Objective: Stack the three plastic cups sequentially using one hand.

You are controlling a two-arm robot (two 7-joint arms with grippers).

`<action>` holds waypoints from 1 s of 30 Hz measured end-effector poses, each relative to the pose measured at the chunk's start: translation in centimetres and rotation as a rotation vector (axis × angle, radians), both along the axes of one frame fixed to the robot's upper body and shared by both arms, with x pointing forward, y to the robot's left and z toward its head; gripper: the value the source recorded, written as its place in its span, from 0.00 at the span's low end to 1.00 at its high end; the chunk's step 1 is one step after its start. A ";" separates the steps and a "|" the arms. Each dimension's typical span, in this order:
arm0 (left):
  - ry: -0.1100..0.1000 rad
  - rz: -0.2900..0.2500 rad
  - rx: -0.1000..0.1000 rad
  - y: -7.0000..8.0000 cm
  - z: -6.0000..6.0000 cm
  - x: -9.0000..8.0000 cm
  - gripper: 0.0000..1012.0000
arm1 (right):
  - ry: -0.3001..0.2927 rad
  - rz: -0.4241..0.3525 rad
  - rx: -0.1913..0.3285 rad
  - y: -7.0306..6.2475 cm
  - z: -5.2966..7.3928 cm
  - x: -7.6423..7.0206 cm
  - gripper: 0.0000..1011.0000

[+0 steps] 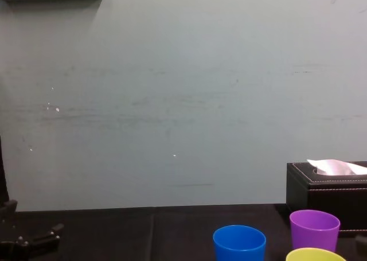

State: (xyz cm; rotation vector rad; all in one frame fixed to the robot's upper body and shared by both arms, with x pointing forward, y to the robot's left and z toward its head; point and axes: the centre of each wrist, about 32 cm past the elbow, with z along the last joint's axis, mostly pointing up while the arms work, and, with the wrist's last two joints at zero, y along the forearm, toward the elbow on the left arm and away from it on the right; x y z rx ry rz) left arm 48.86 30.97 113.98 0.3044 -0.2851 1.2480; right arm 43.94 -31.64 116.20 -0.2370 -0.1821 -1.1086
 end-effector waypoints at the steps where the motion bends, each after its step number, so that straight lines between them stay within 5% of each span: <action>1: 0.000 0.000 0.000 0.0 0.0 0.0 1.00 | 0.016 0.017 -0.005 0.0 0.0 -0.3 0.99; 13: 0.000 0.000 0.000 0.0 0.0 0.0 1.00 | 0.122 0.125 -0.048 0.0 -0.5 -2.6 0.99; 30: 0.000 0.000 0.000 0.0 0.0 0.0 1.00 | 0.120 0.183 0.018 2.0 -2.0 -2.5 0.99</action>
